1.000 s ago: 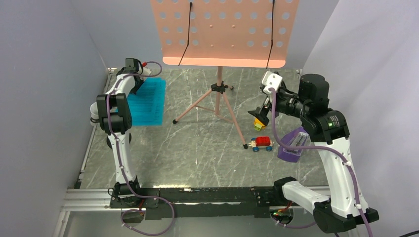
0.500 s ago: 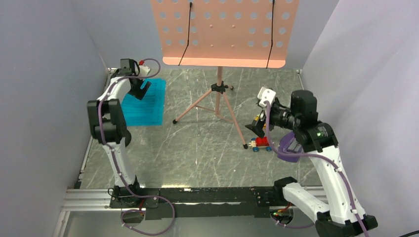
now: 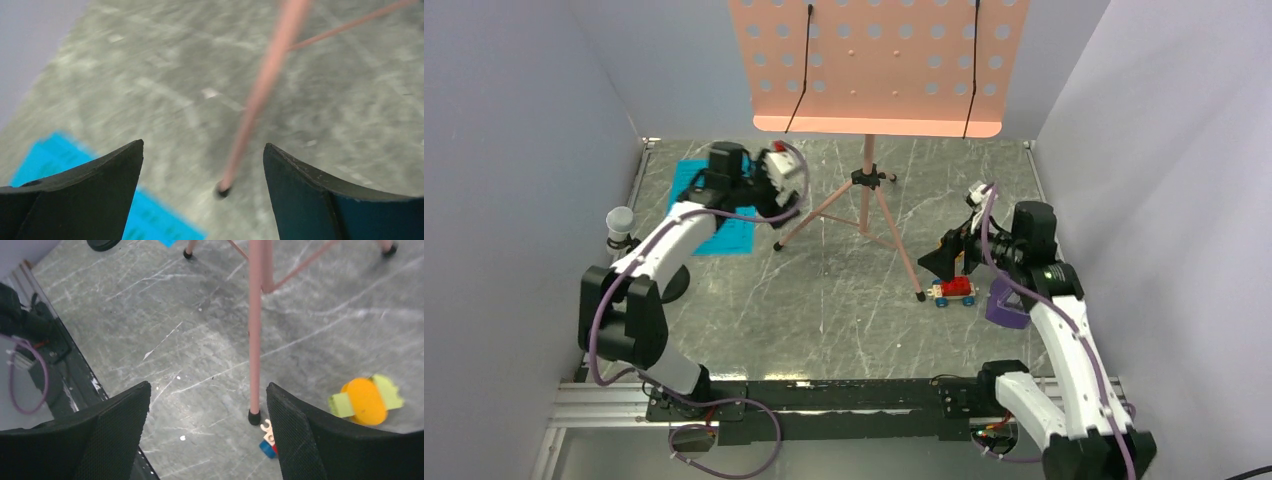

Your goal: Pack up the instrument practice props

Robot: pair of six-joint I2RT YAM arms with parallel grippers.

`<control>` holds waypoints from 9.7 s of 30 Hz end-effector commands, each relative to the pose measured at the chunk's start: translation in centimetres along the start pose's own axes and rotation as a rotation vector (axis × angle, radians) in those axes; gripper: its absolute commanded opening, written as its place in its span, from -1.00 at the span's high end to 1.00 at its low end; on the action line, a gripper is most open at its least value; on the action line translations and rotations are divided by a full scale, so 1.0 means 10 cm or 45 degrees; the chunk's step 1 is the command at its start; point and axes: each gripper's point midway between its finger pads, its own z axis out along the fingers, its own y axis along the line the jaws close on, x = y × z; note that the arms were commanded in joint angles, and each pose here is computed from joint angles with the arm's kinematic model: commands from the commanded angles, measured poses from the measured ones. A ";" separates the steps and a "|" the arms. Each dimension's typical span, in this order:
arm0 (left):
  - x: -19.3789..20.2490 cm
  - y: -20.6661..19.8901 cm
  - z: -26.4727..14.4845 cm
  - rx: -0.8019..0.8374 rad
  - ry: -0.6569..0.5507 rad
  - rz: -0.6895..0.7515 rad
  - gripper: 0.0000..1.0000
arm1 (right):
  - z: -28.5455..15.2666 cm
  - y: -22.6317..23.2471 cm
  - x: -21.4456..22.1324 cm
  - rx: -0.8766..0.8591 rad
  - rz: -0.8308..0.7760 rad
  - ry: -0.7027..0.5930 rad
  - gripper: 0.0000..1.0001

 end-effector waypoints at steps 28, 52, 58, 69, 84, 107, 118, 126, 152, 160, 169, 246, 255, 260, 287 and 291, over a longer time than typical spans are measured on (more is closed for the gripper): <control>-0.44 -0.41 0.75 0.128 -0.171 -0.103 -0.75 | 1.22 0.35 0.38 -0.498 -0.005 0.164 -0.87; -0.15 -0.78 0.47 0.309 0.003 -0.039 -0.78 | 1.23 -0.55 -1.05 -0.580 0.939 -0.117 -0.41; -0.17 -0.80 0.44 0.293 0.012 -0.006 -0.79 | 1.37 -0.60 -1.05 -0.616 1.010 -0.076 -0.05; -0.14 -0.88 0.43 0.303 0.032 0.025 -0.80 | 1.53 -0.55 -1.07 -0.661 1.021 -0.033 0.18; -0.13 -0.83 0.49 0.289 0.041 0.036 -0.81 | 1.51 -0.48 -1.02 -0.703 1.003 -0.014 0.63; -0.07 -0.79 0.55 0.279 0.073 0.061 -0.82 | 1.20 -0.17 -0.99 -0.900 0.440 -0.168 1.00; 0.21 -0.73 0.51 0.264 0.230 0.163 -0.82 | 1.28 -0.35 -0.77 -0.513 -0.844 -0.420 1.00; 0.27 -0.75 0.51 0.262 0.249 0.166 -0.82 | 1.24 -0.27 -0.82 -0.495 -1.705 -0.618 1.00; -0.05 -0.93 0.49 0.313 0.039 0.041 -0.82 | 0.71 -0.35 -0.27 -0.085 -2.038 -0.433 -1.00; -0.15 -1.04 0.39 0.340 -0.032 -0.054 -0.83 | 0.57 -0.56 -0.42 0.148 -0.564 -0.265 -0.96; -0.11 -1.10 0.37 0.353 -0.036 -0.103 -0.82 | 0.83 -0.08 -0.72 -0.346 0.323 -0.295 -0.83; 0.24 -1.12 0.41 0.356 0.101 -0.042 -0.84 | 1.53 -1.05 0.00 -0.137 0.737 -0.052 -0.06; 0.23 -1.10 0.42 0.349 0.108 -0.040 -0.85 | 1.59 -1.38 -0.37 -0.049 0.770 -0.160 -0.33; 0.27 -1.13 0.41 0.358 0.118 -0.047 -0.85 | 1.56 -1.50 -0.77 -0.063 0.785 -0.272 -0.53; 0.27 -1.13 0.41 0.359 0.115 -0.037 -0.86 | 1.42 -0.90 -0.94 -0.315 0.726 -0.298 -0.58; 0.27 -1.14 0.42 0.364 0.114 -0.043 -0.86 | 1.38 -0.86 -0.95 -0.324 0.733 -0.306 -0.59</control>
